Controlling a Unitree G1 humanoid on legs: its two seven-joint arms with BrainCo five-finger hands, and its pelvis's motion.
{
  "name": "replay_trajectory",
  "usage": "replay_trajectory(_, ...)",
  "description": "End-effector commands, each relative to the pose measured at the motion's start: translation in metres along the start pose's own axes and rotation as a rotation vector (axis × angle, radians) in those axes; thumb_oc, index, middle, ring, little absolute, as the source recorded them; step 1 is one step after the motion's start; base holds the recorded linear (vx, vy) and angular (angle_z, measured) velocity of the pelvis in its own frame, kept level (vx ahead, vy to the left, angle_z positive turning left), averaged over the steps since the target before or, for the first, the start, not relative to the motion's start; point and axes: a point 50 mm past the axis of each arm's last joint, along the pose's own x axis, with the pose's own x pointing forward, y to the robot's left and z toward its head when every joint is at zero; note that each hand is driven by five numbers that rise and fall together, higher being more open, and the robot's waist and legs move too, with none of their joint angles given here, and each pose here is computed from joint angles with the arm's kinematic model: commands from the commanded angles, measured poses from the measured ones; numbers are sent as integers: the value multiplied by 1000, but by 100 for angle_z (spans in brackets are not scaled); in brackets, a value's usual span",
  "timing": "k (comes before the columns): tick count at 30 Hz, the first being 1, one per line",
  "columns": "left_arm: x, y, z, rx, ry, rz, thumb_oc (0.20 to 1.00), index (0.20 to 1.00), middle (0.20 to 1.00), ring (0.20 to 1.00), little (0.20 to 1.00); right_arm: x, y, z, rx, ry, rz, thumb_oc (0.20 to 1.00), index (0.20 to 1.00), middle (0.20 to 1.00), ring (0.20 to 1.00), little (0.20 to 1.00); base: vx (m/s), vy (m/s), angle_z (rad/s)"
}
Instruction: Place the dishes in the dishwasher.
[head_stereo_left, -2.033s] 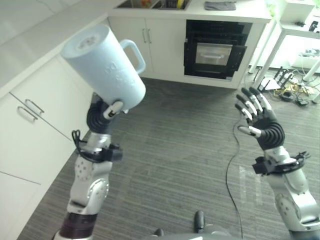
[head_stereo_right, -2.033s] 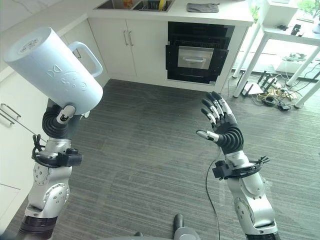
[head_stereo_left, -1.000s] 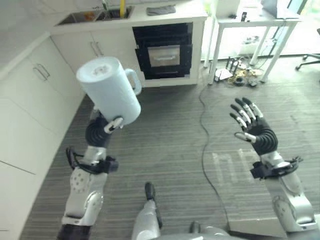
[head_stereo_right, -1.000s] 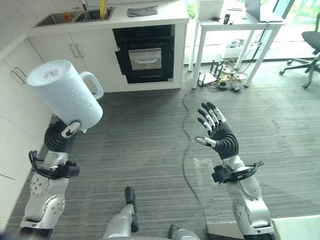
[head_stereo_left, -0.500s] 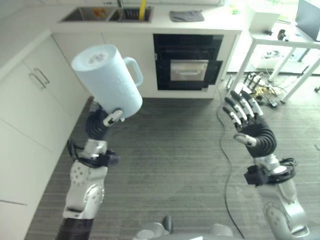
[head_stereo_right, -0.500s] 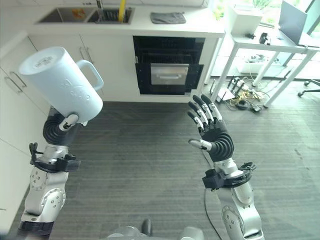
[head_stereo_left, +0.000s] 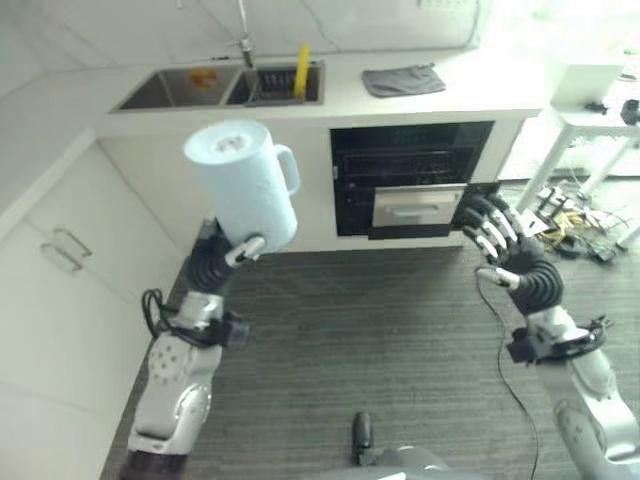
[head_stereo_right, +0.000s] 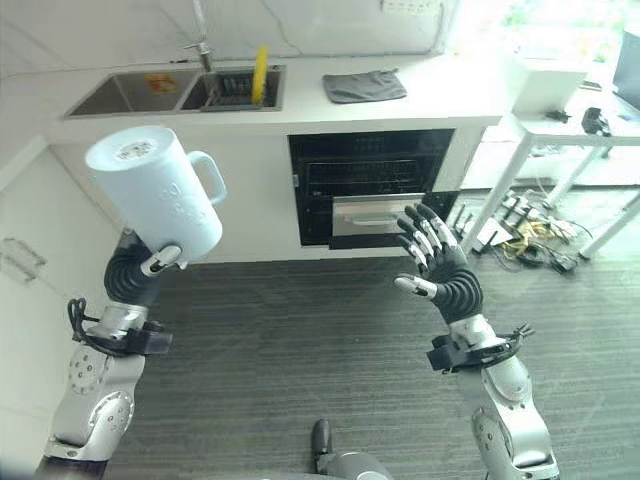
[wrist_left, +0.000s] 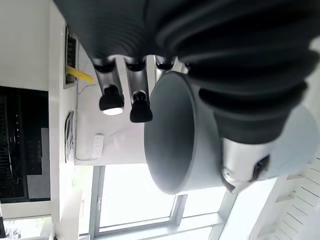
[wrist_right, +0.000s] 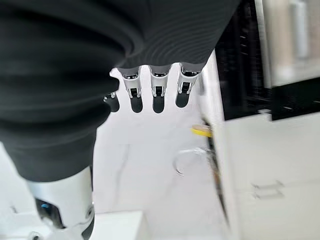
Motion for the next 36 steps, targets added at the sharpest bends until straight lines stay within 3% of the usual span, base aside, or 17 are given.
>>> replay_trajectory(1,4,0,18,55,-93,-36,200,200,200,200,200,4,3,20,1,-128,31,1000,1000,1000,1000,1000,203,-217,-22)
replay_trajectory(26,7,-3,24,124,-132,-56,200,200,200,200,200,13,8,13,39,-98,-16,1000,1000,1000,1000,1000,169,81,-26)
replay_trajectory(36,18,-9,32,179,-175,-75,200,200,200,200,200,16,21,5,91,-75,54,1000,1000,1000,1000,1000,76,-36,-15)
